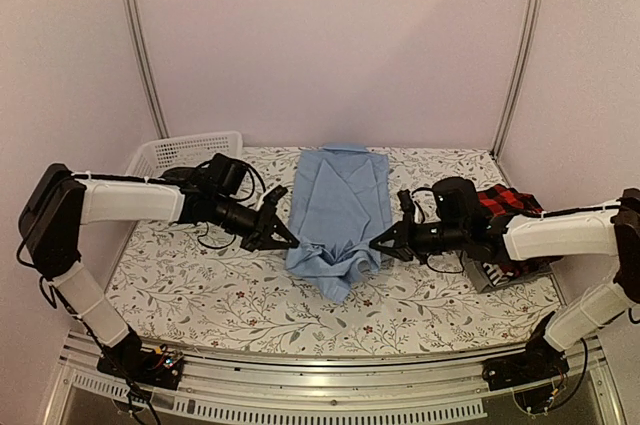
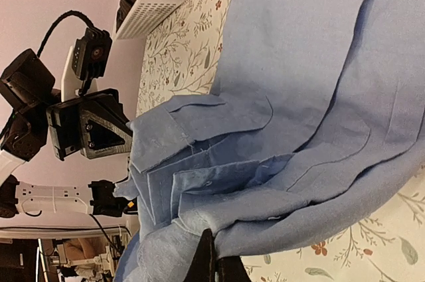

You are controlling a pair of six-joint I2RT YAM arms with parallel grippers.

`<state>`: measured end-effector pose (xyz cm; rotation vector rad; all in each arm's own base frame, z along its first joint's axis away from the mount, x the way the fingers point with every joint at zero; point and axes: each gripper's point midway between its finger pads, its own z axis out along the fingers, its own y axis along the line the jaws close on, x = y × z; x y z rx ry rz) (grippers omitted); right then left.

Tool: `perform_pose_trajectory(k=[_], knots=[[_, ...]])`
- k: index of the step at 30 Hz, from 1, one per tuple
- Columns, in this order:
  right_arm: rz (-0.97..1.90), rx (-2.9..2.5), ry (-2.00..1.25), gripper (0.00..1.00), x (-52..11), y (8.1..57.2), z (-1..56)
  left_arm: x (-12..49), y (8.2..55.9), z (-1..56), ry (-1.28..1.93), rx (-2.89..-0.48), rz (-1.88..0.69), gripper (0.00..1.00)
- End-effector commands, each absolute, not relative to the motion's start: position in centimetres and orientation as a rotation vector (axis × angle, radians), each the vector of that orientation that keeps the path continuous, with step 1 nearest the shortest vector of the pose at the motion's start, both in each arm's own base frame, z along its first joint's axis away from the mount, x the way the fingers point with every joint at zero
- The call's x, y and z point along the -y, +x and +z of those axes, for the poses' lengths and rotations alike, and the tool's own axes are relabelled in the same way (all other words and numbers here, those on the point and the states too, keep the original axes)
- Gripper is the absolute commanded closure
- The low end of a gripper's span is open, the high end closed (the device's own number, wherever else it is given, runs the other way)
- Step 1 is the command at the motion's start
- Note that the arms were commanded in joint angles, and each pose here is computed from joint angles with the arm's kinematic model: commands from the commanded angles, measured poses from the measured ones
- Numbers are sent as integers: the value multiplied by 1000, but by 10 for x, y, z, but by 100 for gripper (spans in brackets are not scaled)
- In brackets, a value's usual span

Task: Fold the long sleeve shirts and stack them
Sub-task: Fold the rectangle-folded shirt at the center of the board.

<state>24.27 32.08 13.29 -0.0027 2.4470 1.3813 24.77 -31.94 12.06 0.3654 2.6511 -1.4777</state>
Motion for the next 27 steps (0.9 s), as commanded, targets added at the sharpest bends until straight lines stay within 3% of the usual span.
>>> perform_pose_trajectory(k=[1, 8, 13, 20, 27], knots=[[1306, -2339, -9, 100, -317, 300, 140, 324, 311, 131, 309, -2535, -1459, 100], [1191, -2310, 102, 100, -311, 387, 110, 333, 413, 97, 188, -2482, -1314, 100], [1147, -2360, 163, 100, -314, 416, 72, 336, 447, 58, 122, -2518, -1243, 100], [1142, -2486, 207, 100, -319, 408, 21, 337, 426, 17, 46, -2589, -1263, 100], [1134, -2584, 160, 100, -329, 356, 5, 326, 373, 17, 30, -2632, -1264, 100]])
